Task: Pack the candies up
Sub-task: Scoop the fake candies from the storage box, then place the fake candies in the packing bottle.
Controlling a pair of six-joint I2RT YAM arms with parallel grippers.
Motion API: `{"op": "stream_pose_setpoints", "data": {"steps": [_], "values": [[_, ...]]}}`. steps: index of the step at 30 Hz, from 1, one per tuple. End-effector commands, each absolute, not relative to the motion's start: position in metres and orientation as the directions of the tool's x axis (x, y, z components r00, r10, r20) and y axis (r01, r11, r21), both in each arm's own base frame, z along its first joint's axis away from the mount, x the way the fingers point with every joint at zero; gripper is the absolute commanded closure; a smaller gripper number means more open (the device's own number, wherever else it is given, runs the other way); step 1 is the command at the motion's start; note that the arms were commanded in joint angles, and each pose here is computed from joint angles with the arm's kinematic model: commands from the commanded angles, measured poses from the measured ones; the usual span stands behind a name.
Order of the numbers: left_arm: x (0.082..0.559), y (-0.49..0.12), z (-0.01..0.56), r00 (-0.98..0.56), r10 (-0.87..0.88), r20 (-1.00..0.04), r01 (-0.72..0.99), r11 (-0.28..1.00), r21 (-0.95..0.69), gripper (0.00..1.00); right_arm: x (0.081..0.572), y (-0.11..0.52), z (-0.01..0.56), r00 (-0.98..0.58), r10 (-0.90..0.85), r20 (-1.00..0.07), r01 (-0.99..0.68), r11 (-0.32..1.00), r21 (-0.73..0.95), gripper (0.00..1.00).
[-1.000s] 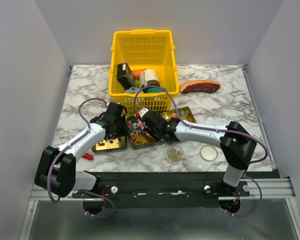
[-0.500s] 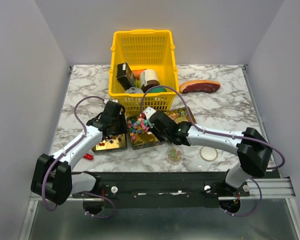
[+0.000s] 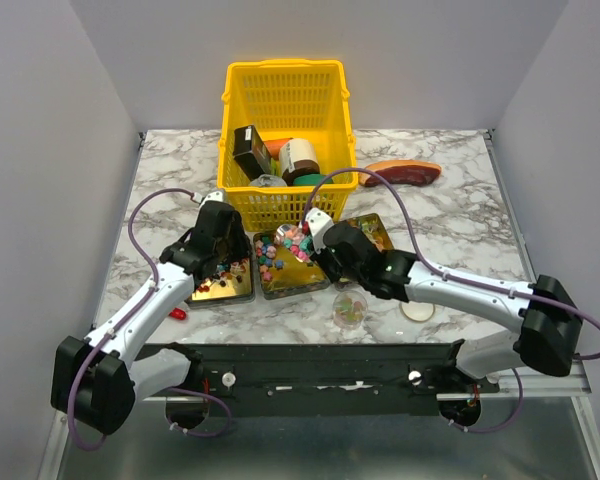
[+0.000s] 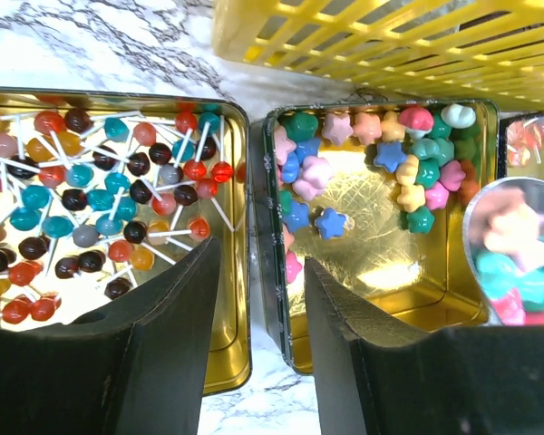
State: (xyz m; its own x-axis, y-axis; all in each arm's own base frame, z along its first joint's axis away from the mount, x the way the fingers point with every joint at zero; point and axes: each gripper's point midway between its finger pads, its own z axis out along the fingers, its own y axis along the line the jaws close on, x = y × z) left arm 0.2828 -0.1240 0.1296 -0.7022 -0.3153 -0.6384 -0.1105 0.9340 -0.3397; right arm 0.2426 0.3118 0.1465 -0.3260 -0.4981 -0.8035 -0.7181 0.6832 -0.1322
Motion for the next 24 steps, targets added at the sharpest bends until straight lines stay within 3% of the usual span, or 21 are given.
{"op": "stream_pose_setpoints", "data": {"steps": [1, 12, 16, 24], "values": [[0.285, -0.114, 0.127, -0.679, -0.324, -0.659, -0.146, 0.939, -0.311, 0.47, 0.238, 0.317, 0.177, -0.292, -0.429, -0.855, -0.727, 0.680, -0.094, 0.99], [0.286, -0.115, 0.123, -0.686, -0.320, -0.653, -0.145, 0.940, -0.307, 0.44, 0.192, 0.243, 0.193, -0.456, -0.427, -0.781, -0.660, 0.751, -0.024, 0.99], [0.286, -0.115, 0.122, -0.688, -0.318, -0.652, -0.148, 0.941, -0.303, 0.38, 0.166, 0.201, 0.181, -0.568, -0.465, -0.679, -0.610, 0.792, -0.031, 0.99], [0.288, -0.116, 0.118, -0.697, -0.319, -0.642, -0.151, 0.941, -0.303, 0.36, 0.128, 0.184, 0.181, -0.685, -0.402, -0.608, -0.575, 0.810, 0.112, 0.99]]}}
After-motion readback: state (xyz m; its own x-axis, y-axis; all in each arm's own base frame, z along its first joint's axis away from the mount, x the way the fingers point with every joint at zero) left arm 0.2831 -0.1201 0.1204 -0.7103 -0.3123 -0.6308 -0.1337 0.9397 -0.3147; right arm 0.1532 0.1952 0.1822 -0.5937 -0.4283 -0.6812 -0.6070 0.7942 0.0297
